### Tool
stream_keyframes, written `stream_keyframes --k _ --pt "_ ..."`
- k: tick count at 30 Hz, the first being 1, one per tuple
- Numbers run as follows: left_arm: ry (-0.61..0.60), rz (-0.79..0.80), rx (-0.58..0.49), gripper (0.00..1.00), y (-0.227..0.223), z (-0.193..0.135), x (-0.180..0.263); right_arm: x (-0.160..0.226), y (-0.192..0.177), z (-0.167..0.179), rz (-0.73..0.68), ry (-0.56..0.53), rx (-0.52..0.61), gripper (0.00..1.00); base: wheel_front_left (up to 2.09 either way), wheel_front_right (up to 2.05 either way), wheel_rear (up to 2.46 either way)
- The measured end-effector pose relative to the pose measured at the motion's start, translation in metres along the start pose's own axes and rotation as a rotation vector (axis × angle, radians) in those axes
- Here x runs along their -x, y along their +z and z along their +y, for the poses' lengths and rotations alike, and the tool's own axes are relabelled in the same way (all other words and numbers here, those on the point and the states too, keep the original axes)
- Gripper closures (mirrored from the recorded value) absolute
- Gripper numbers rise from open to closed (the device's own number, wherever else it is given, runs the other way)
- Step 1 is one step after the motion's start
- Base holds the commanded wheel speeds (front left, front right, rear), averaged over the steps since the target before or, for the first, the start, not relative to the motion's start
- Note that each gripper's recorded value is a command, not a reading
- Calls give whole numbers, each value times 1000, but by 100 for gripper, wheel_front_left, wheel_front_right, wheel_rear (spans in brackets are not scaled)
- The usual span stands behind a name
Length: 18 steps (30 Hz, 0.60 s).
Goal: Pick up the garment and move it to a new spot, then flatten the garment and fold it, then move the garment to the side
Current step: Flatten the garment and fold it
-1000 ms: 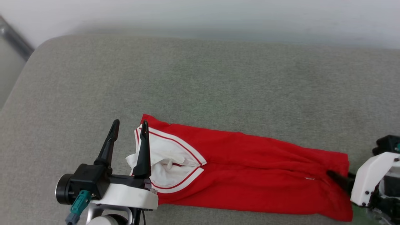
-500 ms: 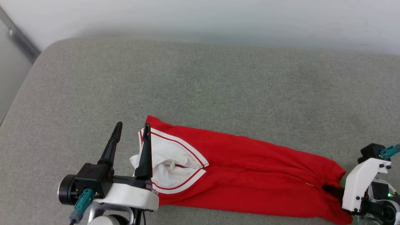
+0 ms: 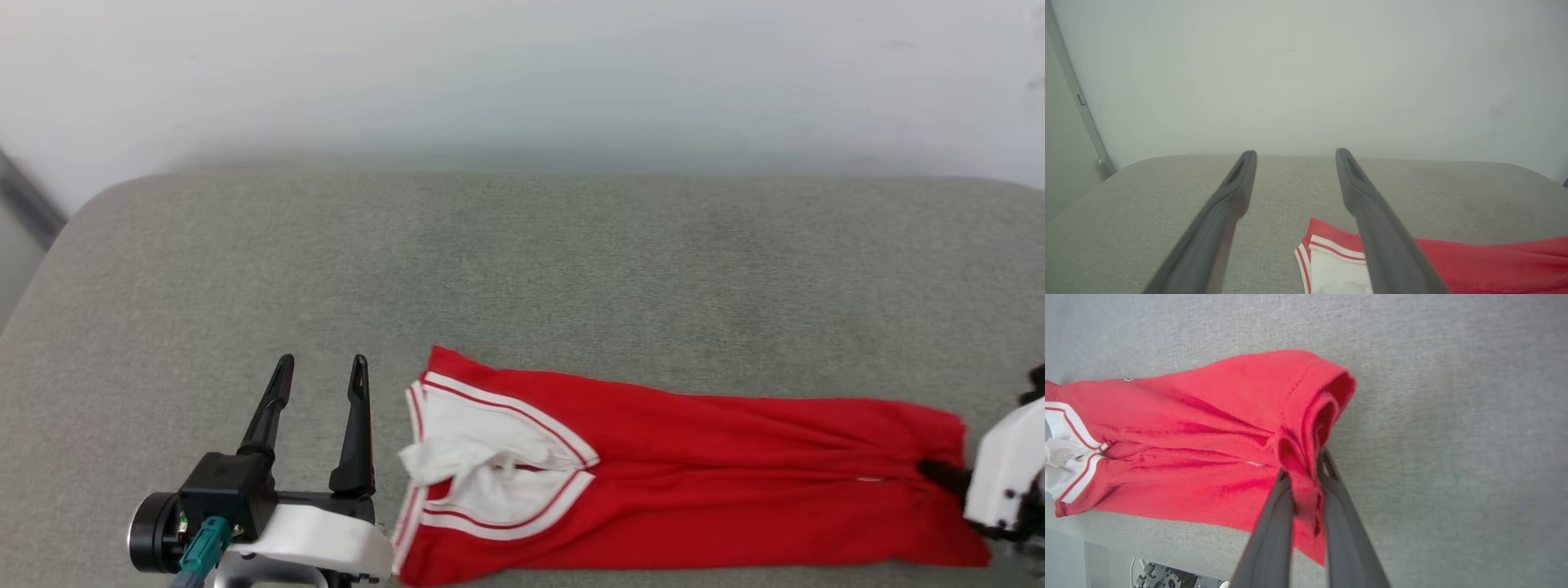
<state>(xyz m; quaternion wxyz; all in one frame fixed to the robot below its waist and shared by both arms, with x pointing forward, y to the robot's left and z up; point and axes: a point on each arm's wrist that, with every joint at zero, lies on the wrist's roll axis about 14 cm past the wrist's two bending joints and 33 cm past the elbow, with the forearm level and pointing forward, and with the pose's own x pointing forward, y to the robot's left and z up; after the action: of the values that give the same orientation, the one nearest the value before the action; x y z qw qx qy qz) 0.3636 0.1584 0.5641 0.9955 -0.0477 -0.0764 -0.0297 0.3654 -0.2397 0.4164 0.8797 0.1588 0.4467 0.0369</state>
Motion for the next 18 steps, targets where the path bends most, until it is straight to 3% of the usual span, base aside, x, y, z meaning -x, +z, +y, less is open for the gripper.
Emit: stream_keyframes --k 5,9,11,18 --pt "-26 3 2 0 0 -9 -1 30 14 -48 -69 -111 -104 100 0 0 0" --pt "-33 0 2 0 1 -11 -2 40 17 -59 -88 -130 -168 100 0 0 0" --pt "-34 -1 3 0 2 -12 -2 36 16 -43 -83 -65 -226 100 0 0 0" --pt "-25 4 0 0 2 -10 2 23 2 47 35 372 -473 100 0 0 0"
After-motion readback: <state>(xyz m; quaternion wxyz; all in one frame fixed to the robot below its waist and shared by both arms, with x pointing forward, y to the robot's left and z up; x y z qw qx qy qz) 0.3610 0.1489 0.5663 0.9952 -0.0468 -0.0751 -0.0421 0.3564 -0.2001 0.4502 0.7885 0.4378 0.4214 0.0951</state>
